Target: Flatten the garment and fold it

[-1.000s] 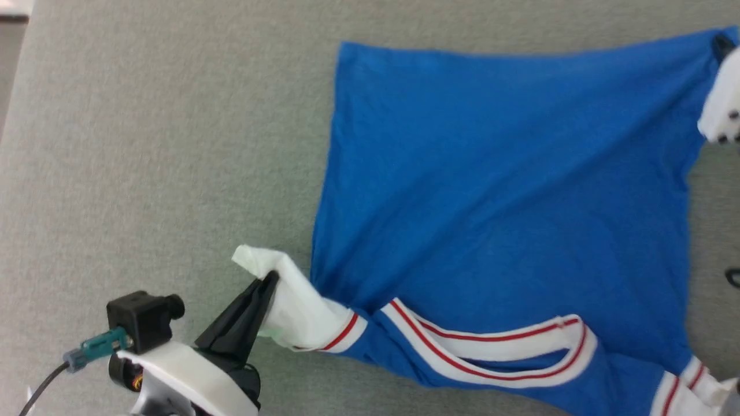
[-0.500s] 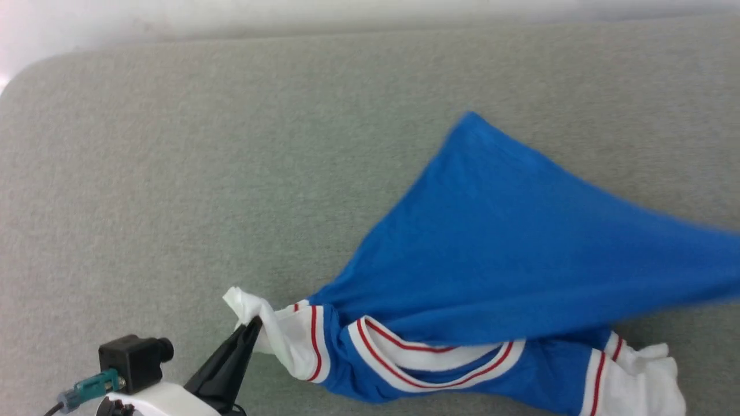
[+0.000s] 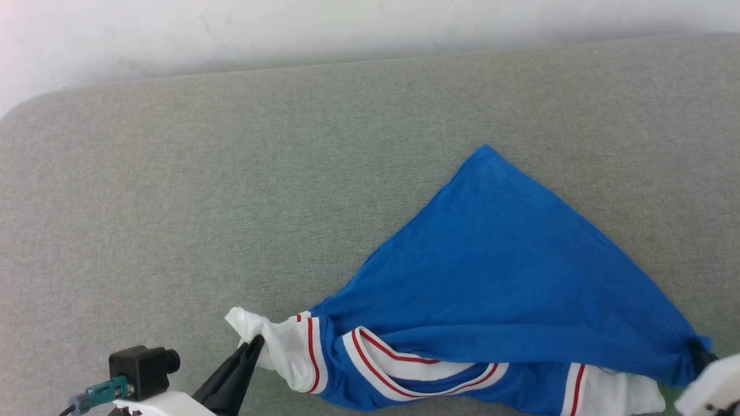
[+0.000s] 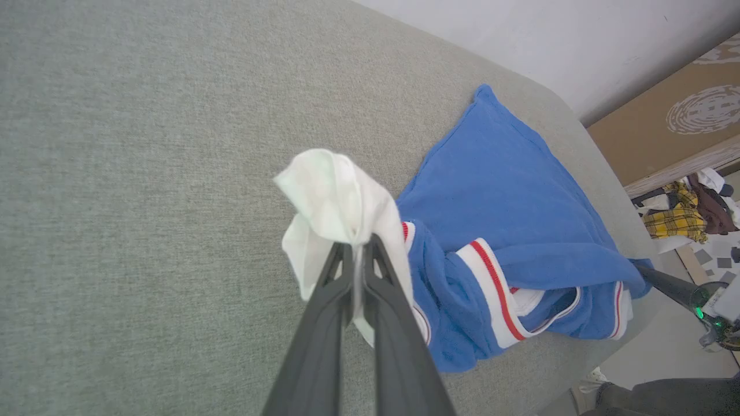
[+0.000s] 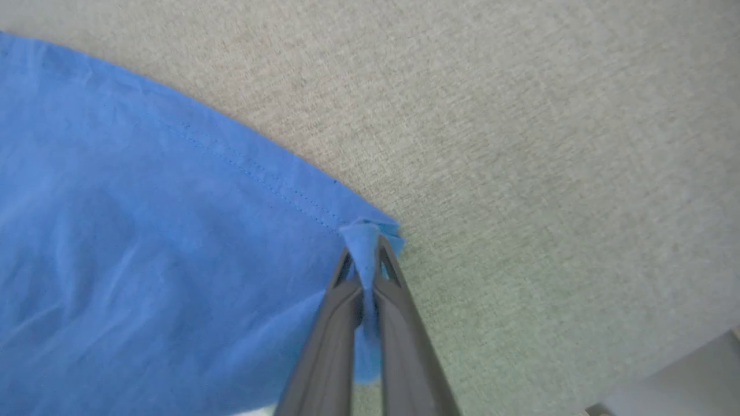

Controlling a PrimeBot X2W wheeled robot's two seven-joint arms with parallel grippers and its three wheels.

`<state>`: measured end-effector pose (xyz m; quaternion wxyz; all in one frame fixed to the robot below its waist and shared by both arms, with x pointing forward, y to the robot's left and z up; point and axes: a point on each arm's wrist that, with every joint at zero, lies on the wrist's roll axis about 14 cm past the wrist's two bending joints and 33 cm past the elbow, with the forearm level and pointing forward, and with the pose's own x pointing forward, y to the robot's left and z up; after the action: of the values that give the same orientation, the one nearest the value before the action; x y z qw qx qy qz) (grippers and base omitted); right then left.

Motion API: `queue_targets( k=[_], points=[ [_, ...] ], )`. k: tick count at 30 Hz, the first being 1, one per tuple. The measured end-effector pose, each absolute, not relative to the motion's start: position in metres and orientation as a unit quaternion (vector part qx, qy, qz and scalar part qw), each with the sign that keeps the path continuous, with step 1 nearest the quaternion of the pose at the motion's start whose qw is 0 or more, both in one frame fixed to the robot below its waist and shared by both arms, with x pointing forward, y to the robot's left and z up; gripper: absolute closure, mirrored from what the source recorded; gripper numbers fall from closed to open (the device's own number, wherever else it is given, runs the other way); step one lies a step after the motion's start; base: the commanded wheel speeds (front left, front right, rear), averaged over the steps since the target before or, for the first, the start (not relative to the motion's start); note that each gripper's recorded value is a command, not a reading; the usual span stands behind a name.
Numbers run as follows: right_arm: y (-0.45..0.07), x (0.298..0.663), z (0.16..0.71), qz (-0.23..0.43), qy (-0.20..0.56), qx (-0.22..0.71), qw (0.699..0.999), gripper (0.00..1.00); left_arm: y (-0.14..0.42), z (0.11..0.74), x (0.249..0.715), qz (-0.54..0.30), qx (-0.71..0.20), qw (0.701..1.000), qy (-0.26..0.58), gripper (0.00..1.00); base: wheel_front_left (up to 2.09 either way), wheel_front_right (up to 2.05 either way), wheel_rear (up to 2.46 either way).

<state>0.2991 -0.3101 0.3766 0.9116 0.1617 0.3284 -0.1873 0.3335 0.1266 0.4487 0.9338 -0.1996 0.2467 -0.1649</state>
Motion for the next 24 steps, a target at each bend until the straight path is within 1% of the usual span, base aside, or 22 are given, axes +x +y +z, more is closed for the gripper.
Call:
queue_targets(
  k=[1,2,3,5,6,7,10,13,16,20,22,24],
  points=[
    [-0.308,0.301,0.374,-0.186,0.327,0.162,0.912,1.0,0.125,0.448,0.334,-0.167,-0.199,0.933,0.248,1.0,0.0,0.0,0.0],
    [-0.306,0.303,0.371,-0.184,0.327,0.159,0.913,0.93,0.124,0.448,0.334,-0.17,-0.199,0.933,0.249,1.0,0.0,0.0,0.0],
    [-0.305,0.304,0.369,-0.183,0.326,0.158,0.914,0.74,0.122,0.449,0.334,-0.173,-0.199,0.932,0.248,1.0,0.0,0.0,0.0],
    [-0.303,0.306,0.368,-0.181,0.324,0.158,0.915,0.46,0.12,0.45,0.335,-0.178,-0.198,0.932,0.247,1.0,0.0,0.0,0.0],
    [-0.303,0.308,0.37,-0.18,0.319,0.157,0.917,0.04,0.119,0.451,0.335,-0.179,-0.198,0.932,0.244,1.0,0.0,0.0,0.0],
    [-0.304,0.31,0.374,-0.179,0.313,0.155,0.92,0.0,0.118,0.452,0.336,-0.18,-0.198,0.933,0.242,1.0,0.0,0.0,0.0],
    [-0.305,0.324,0.405,-0.168,0.279,0.132,0.936,0.0,0.117,0.454,0.334,-0.181,-0.198,0.933,0.24,1.0,0.0,0.0,0.0],
    [-0.304,0.344,0.455,-0.147,0.229,0.111,0.956,0.0,0.116,0.455,0.332,-0.181,-0.199,0.934,0.237,1.0,0.0,0.0,0.0],
    [-0.291,0.365,0.503,-0.115,0.188,0.08,0.972,0.0,0.116,0.456,0.332,-0.18,-0.199,0.934,0.236,1.0,0.0,0.0,0.0],
    [-0.259,0.409,0.547,-0.048,0.156,0.025,0.986,0.0,0.116,0.461,0.339,-0.18,-0.2,0.937,0.223,1.0,0.0,0.0,0.0],
    [-0.241,0.433,0.558,-0.014,0.149,0.003,0.989,0.0,0.117,0.462,0.342,-0.177,-0.203,0.938,0.218,1.0,0.0,0.0,0.0],
    [-0.224,0.457,0.558,0.016,0.159,-0.047,0.986,0.0,0.118,0.462,0.345,-0.172,-0.207,0.939,0.215,1.0,0.0,0.0,0.0]
  ],
)
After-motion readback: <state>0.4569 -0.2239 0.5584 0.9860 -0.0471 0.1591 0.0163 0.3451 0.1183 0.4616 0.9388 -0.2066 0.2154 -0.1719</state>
